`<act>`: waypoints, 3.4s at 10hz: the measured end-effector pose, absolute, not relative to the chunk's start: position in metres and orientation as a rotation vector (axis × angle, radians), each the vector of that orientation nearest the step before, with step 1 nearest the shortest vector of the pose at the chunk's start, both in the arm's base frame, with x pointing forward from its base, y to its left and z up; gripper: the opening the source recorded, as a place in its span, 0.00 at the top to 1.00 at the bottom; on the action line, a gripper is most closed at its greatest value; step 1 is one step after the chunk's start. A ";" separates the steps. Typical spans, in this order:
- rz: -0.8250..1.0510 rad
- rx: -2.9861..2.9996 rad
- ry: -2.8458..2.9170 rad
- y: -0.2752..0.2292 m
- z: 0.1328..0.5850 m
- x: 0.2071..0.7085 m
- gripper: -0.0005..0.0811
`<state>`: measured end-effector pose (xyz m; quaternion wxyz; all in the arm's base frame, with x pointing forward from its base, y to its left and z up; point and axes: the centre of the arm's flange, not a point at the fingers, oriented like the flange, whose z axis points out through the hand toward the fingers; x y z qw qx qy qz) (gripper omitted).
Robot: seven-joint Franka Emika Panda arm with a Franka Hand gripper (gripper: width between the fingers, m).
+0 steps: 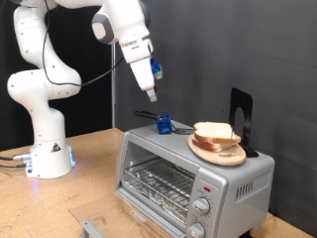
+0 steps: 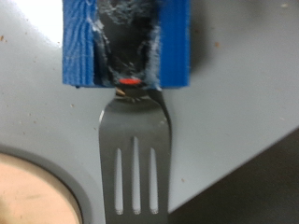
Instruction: Make a piece of toast with the oven
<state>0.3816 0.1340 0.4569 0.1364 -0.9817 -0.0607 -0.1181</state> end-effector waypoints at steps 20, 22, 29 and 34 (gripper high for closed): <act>-0.332 -2.809 -0.209 0.165 0.377 0.402 0.51; -0.331 -2.800 -0.194 0.165 0.377 0.402 0.51; -0.336 -2.703 -0.179 0.169 0.426 0.395 0.51; -0.665 -2.532 0.075 0.128 0.422 0.378 0.50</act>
